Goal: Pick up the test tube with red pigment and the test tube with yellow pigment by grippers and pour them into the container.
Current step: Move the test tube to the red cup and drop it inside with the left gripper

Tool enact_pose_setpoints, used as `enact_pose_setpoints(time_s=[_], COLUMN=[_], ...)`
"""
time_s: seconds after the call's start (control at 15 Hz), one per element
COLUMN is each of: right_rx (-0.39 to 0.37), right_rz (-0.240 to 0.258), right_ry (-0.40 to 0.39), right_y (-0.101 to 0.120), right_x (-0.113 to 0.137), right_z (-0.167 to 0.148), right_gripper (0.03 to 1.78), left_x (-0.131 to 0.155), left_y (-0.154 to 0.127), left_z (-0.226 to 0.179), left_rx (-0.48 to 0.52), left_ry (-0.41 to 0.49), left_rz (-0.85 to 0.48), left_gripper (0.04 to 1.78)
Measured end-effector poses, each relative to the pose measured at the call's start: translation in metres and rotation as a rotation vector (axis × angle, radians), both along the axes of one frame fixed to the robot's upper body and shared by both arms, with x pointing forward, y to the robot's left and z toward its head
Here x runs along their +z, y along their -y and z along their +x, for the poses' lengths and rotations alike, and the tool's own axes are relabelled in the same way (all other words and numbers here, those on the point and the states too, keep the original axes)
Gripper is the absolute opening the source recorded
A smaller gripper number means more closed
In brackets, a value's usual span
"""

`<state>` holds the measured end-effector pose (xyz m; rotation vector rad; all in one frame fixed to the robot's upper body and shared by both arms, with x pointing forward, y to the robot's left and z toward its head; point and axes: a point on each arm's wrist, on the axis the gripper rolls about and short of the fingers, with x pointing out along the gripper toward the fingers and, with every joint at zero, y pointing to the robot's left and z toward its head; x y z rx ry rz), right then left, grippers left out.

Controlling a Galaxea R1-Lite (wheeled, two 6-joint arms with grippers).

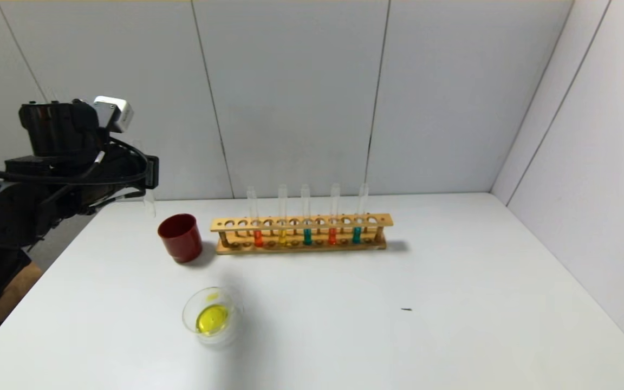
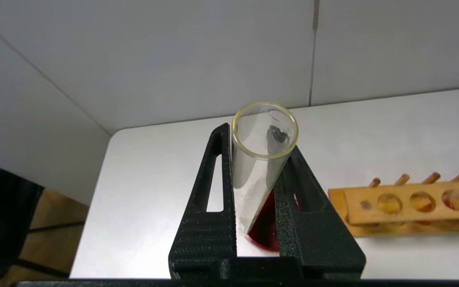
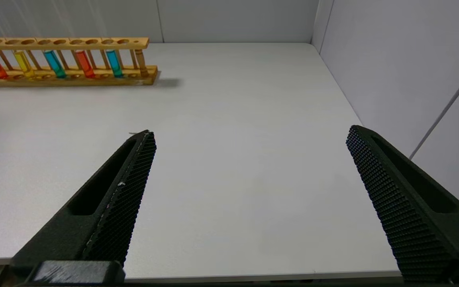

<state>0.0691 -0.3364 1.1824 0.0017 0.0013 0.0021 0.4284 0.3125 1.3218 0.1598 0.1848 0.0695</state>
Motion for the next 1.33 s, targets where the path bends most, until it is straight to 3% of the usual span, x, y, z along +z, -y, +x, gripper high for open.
enact_pose_setpoints(time_s=[0.47,1.33], right_rx=[0.000,0.000], right_rz=[0.000,0.000], right_ry=[0.000,0.000], right_y=[0.000,0.000], right_x=[0.000,0.000], right_z=[0.000,0.000], right_gripper=[1.75,1.75], left_x=[-0.031,-0.099], left_y=[0.010,0.012], left_z=[0.046,0.074], left_rx=[-0.059,-0.040], left_ry=[-0.073,-0.227], left_rz=[-0.028,-0.064], left_gripper=[0.32,0.32])
